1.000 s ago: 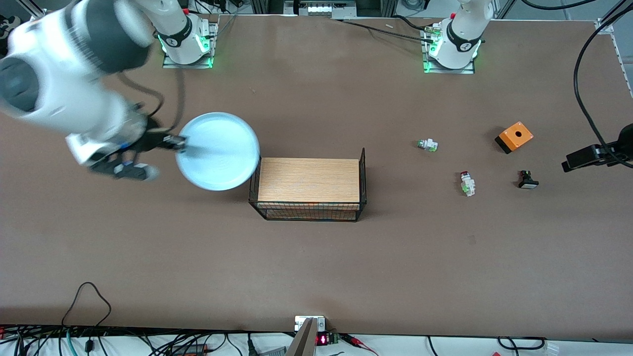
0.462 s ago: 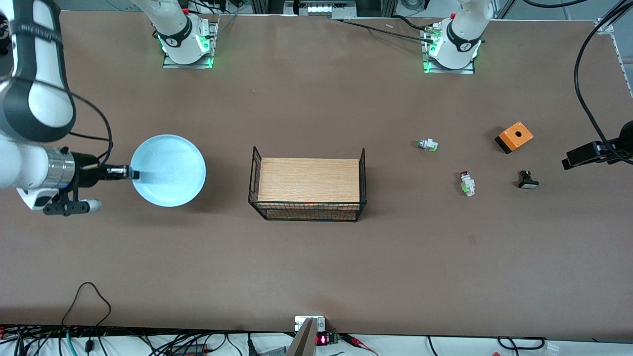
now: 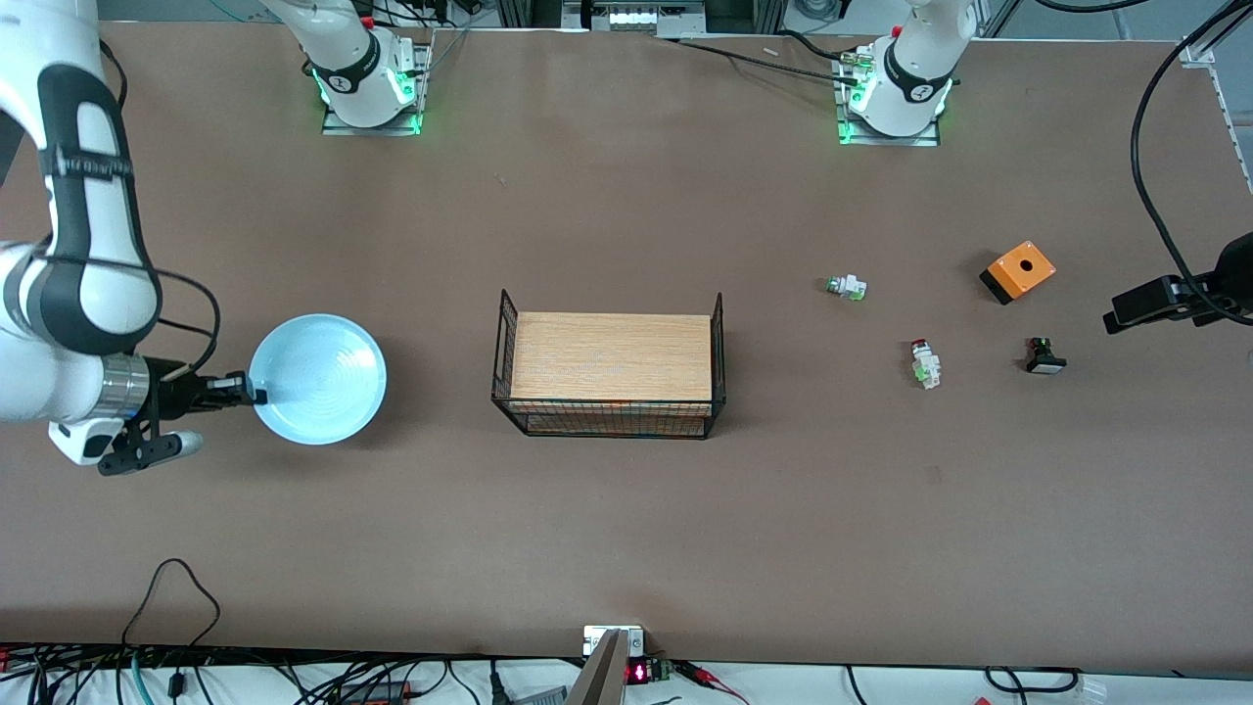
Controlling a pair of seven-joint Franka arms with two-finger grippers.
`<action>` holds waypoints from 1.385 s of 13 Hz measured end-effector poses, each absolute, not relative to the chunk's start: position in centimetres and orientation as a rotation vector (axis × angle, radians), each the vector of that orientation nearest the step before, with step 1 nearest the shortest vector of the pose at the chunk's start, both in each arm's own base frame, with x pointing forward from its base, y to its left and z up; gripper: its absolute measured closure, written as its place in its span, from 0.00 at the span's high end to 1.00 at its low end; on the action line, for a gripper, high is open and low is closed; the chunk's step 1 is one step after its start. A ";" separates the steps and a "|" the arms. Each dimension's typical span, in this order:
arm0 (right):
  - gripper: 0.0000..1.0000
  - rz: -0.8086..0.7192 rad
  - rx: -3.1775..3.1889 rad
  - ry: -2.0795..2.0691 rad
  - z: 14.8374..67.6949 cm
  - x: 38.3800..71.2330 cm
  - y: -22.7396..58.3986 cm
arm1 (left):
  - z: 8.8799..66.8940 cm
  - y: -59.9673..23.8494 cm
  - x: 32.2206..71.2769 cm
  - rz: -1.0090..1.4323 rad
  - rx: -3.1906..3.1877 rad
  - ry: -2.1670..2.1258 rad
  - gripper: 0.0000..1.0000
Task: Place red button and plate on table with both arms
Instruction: 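Carry the plate with the right gripper away from the basket toward the table, then lower the plate onto the table and open the right gripper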
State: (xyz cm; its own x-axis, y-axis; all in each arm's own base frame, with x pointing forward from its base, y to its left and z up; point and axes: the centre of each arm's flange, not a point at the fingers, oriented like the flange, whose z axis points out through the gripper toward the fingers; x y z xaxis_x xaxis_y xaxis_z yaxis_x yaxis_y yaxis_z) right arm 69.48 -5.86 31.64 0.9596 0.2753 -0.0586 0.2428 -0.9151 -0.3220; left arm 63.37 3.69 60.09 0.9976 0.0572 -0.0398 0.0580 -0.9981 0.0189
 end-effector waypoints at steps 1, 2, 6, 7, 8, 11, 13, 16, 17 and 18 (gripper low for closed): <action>0.03 0.118 -2.775 -0.419 29.9 69.7 -7.1 | 60.1 4.0 63.3 -0.060 3.120 0.059 1.00; 0.03 0.080 -2.764 -0.459 28.1 69.9 -8.5 | 60.2 3.9 63.2 -0.060 3.123 0.051 1.00; 0.03 -0.038 -2.732 -0.581 22.8 70.4 -10.8 | 61.0 0.8 61.9 -0.061 3.129 0.080 1.00; 0.03 -0.055 -2.735 -0.596 22.0 70.5 -11.0 | 61.2 0.5 61.3 -0.033 3.131 0.090 1.00; 0.03 -0.074 -2.738 -0.605 21.1 70.6 -11.2 | 61.2 0.6 60.7 -0.010 3.133 0.098 1.00; 0.03 -0.116 -2.725 -0.600 18.5 70.6 -11.8 | 61.1 1.1 58.9 -0.005 3.132 0.115 1.00; 0.03 -0.117 -2.727 -0.590 17.6 70.5 -12.0 | 60.8 1.4 58.5 -0.019 3.133 0.123 1.00; 0.08 -0.125 -2.726 -0.591 17.8 70.7 -12.0 | 60.5 1.6 58.5 -0.024 3.133 0.127 1.00; 0.16 -0.127 -2.725 -0.592 17.8 70.7 -11.9 | 60.5 1.5 58.5 -0.022 3.133 0.125 1.00; 0.27 -0.129 -2.723 -0.594 17.8 70.8 -11.8 | 60.5 1.5 58.5 -0.018 3.133 0.124 1.00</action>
State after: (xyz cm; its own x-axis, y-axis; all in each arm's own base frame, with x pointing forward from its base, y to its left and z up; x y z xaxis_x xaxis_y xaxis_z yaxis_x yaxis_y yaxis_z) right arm 70.77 -11.76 17.83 0.9079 0.3872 0.1606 0.4190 -0.8507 -0.3173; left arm 58.51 1.47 60.54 0.9968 0.0789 -0.0119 0.0790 -0.9969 0.0060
